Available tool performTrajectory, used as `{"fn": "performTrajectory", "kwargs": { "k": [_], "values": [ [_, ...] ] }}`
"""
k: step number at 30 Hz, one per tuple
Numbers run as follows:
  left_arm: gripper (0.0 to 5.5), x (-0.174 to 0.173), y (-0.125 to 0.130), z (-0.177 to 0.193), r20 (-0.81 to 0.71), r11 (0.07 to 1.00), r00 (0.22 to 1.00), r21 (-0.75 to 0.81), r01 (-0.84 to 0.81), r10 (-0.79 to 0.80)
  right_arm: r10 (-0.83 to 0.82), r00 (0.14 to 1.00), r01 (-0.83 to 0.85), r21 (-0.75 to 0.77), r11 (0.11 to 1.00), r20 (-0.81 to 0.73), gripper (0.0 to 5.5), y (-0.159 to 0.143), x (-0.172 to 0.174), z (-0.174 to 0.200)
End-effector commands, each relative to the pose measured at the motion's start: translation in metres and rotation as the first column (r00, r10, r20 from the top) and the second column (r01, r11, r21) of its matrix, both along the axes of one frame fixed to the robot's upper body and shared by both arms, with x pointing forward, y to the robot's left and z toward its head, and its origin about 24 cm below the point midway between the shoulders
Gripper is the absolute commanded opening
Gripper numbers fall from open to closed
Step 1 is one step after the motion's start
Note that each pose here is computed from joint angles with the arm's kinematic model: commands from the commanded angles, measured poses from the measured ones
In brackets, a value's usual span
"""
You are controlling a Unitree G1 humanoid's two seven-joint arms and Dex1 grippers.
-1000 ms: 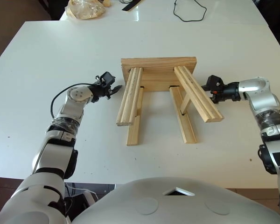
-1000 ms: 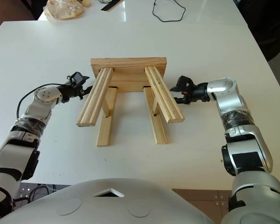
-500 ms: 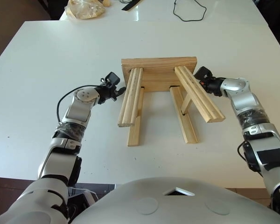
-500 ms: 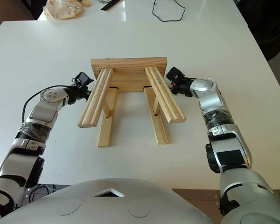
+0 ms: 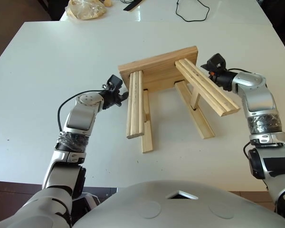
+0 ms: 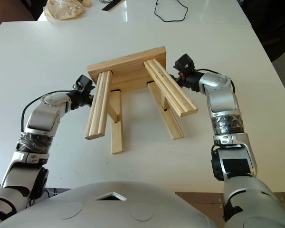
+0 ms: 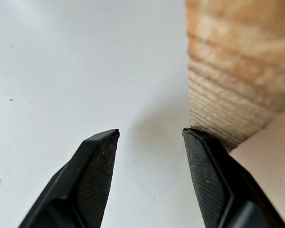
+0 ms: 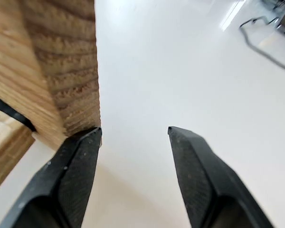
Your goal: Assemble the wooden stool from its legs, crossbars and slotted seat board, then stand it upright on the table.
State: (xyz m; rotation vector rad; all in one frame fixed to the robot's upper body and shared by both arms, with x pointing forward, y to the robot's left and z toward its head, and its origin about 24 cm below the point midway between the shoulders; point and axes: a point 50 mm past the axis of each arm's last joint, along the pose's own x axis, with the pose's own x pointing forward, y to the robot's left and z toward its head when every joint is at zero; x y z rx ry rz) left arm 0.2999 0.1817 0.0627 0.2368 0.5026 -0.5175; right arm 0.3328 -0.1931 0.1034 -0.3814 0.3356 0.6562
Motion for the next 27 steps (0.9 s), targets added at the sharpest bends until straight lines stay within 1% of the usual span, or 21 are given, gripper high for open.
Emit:
{"fn": "performTrajectory", "kwargs": {
  "k": [1, 6, 13, 16, 22, 27],
  "values": [
    [2.5, 0.018, -0.028, 0.05, 0.176, 0.988, 0.982, -0.127, 0.093, -0.07, 0.118, 0.99, -0.126, 0.107, 0.986, 0.075, 2.58, 0.032, 0.002, 0.019],
    [2.5, 0.022, -0.033, 0.071, 0.245, 0.979, 0.966, -0.16, 0.129, -0.087, 0.129, 0.985, -0.145, 0.142, 0.979, 0.112, 2.58, 0.036, 0.001, 0.029],
    [2.5, 0.016, -0.043, 0.088, 0.305, 0.963, 0.943, -0.19, 0.193, -0.129, 0.121, 0.967, -0.173, 0.233, 0.957, 0.223, 2.58, 0.044, 0.002, 0.063],
    [2.5, 0.016, -0.045, 0.098, 0.336, 0.957, 0.933, -0.202, 0.206, -0.13, 0.116, 0.959, -0.183, 0.249, 0.951, 0.259, 2.58, 0.046, 0.001, 0.073],
    [2.5, 0.014, -0.045, 0.117, 0.392, 0.947, 0.914, -0.243, 0.211, -0.103, 0.145, 0.943, -0.224, 0.247, 0.943, 0.299, 2.58, 0.048, -0.01, 0.082],
    [2.5, 0.01, -0.048, 0.133, 0.441, 0.929, 0.894, -0.292, 0.228, -0.081, 0.165, 0.938, -0.24, 0.229, 0.944, 0.304, 2.58, 0.049, -0.014, 0.08]
  ]
}}
